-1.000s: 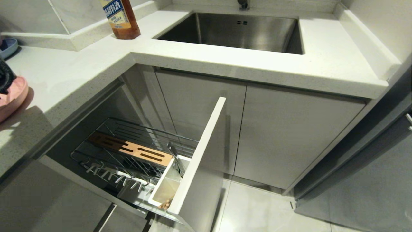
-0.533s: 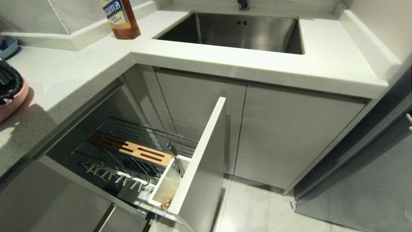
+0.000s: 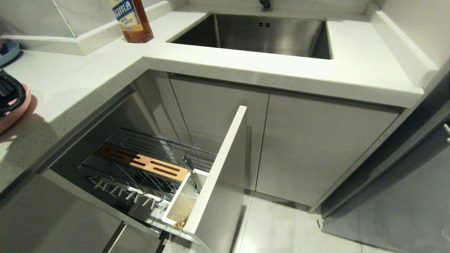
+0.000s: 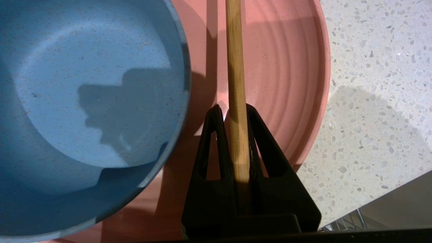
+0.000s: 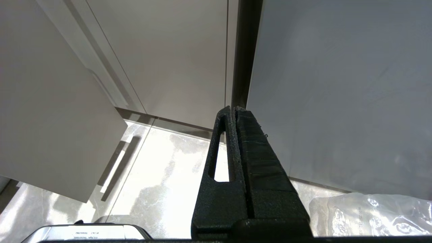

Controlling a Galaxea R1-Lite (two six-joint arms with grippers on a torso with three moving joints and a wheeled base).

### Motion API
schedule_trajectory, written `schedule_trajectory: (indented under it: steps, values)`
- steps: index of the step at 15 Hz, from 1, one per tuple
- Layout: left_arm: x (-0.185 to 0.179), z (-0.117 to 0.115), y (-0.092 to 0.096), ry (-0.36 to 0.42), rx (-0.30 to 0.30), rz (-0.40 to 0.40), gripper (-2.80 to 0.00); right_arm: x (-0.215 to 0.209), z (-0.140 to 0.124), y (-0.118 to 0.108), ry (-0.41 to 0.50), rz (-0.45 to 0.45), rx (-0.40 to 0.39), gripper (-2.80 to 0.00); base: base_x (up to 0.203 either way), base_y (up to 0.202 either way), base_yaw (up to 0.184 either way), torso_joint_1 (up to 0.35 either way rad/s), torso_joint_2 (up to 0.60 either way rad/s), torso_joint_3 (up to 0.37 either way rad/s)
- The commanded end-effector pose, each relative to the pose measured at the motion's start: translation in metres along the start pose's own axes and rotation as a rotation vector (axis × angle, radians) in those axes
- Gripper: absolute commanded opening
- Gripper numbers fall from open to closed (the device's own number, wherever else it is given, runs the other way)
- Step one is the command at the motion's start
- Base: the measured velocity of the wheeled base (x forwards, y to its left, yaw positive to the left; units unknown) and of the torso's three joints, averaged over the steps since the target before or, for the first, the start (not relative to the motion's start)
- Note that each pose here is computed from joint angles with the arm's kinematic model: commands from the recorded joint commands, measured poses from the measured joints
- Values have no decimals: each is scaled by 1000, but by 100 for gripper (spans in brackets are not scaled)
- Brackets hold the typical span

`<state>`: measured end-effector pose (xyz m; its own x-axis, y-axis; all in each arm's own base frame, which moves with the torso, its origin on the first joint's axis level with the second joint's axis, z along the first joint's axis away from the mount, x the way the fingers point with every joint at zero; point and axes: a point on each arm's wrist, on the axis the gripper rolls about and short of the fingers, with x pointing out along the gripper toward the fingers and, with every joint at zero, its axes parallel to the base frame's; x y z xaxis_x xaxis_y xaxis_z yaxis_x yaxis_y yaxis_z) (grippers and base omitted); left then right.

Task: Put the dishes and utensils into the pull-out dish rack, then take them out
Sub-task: Take the chopsticks out of the cupboard

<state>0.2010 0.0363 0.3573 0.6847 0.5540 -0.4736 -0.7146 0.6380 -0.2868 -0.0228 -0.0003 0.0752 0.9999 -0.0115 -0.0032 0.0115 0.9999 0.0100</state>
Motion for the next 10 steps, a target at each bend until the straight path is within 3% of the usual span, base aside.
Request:
schedule_trajectory:
  steps: [1,2,3,10]
  values:
    - [-1,0,1,0,-3,4,-280,0,0,0,2,0,1,-280,0,0,0,0,0,0]
    - [0,-1,1,3,-2,5,-280,0,-1,0,3,0,0,-280,0,0,0,0,0,0]
    - [0,-1,1,3,-1,4,-3,0,0,0,1,1,-1,-280,0,0,0,0,0,0]
    - [-5,3,0,-11,-9,-10,0,0,0,0,1,1,0,-280,0,0,0,0,0,0]
